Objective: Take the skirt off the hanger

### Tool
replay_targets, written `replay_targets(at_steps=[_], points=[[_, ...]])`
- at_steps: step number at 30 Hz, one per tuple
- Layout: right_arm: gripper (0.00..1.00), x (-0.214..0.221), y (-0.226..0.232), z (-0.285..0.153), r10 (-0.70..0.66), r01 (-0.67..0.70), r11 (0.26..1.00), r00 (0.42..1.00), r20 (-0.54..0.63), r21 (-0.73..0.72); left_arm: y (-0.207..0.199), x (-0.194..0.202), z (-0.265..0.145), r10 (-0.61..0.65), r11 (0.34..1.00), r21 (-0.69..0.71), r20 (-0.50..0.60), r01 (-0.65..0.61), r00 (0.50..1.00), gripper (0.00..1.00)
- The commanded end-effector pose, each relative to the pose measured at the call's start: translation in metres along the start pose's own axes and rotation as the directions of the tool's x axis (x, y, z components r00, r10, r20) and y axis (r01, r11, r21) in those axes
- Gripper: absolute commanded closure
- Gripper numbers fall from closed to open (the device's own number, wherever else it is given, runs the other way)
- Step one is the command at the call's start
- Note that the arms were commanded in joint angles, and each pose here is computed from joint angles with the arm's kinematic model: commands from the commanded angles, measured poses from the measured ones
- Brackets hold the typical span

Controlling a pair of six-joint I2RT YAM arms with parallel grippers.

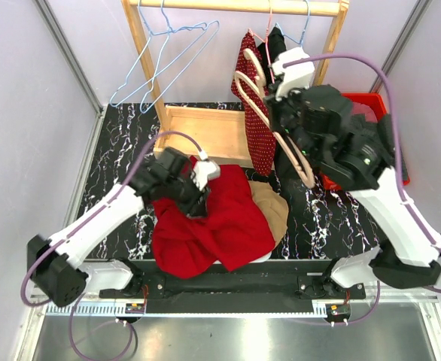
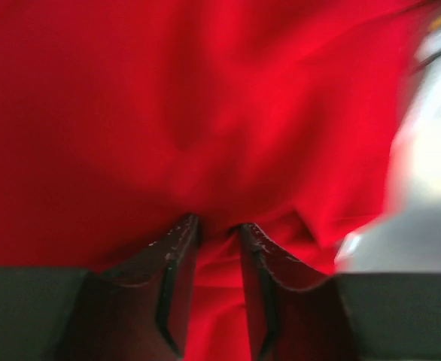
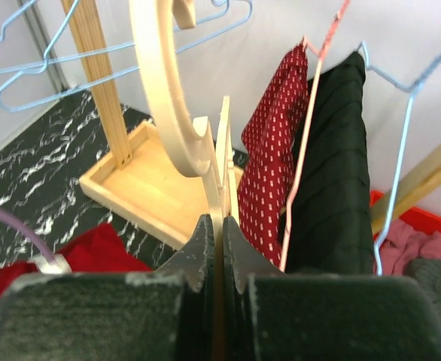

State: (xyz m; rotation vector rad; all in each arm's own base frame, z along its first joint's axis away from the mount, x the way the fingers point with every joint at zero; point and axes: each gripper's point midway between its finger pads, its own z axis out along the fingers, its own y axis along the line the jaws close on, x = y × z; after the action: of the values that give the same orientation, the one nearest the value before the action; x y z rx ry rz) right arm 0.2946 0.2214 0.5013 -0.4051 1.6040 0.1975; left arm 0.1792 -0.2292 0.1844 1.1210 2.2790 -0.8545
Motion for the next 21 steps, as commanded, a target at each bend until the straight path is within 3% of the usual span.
replay_targets(at_steps=[1, 3, 5, 6, 7, 12, 15, 17, 21], points=[[1.00, -0.049, -0.005, 0.022, 0.049, -0.057, 0.997, 0.989, 0.141, 0.051, 0.063, 0.071, 0.014, 0.044, 0.959, -0.249, -0.328, -0.131, 0.944, 0.47], [1.00, -0.066, -0.007, 0.028, 0.071, -0.080, 0.996, 0.981, 0.180, 0.045, 0.076, 0.101, 0.020, -0.003, 0.952, -0.272, -0.469, -0.141, 0.883, 0.24], [1.00, -0.063, -0.004, 0.053, 0.068, -0.076, 0.996, 0.984, 0.166, 0.046, 0.087, 0.112, 0.026, -0.009, 0.945, -0.281, -0.538, -0.169, 0.843, 0.13], [1.00, -0.079, -0.011, 0.052, 0.086, -0.098, 0.994, 0.975, 0.204, 0.051, 0.091, 0.115, 0.029, 0.006, 0.942, -0.279, -0.541, -0.186, 0.841, 0.08], [1.00, -0.068, -0.008, 0.074, 0.081, -0.091, 0.995, 0.981, 0.175, 0.052, 0.094, 0.115, 0.030, 0.013, 0.935, -0.290, -0.544, -0.203, 0.839, 0.01], [1.00, -0.089, -0.024, 0.111, 0.124, -0.142, 0.988, 0.960, 0.249, 0.057, 0.098, 0.088, 0.023, 0.076, 0.906, -0.323, -0.513, -0.273, 0.855, 0.01], [1.00, -0.081, -0.024, 0.141, 0.152, -0.165, 0.986, 0.954, 0.258, 0.031, 0.085, 0.054, 0.002, 0.142, 0.892, -0.338, -0.421, -0.300, 0.896, 0.01], [1.00, -0.069, -0.026, 0.161, 0.154, -0.166, 0.986, 0.957, 0.247, 0.029, 0.073, 0.023, -0.022, 0.181, 0.877, -0.381, -0.303, -0.293, 0.936, 0.01], [1.00, -0.066, -0.017, 0.184, 0.179, -0.181, 0.983, 0.945, 0.273, -0.019, 0.054, -0.013, -0.069, 0.260, 0.838, -0.464, -0.125, -0.288, 0.957, 0.01]])
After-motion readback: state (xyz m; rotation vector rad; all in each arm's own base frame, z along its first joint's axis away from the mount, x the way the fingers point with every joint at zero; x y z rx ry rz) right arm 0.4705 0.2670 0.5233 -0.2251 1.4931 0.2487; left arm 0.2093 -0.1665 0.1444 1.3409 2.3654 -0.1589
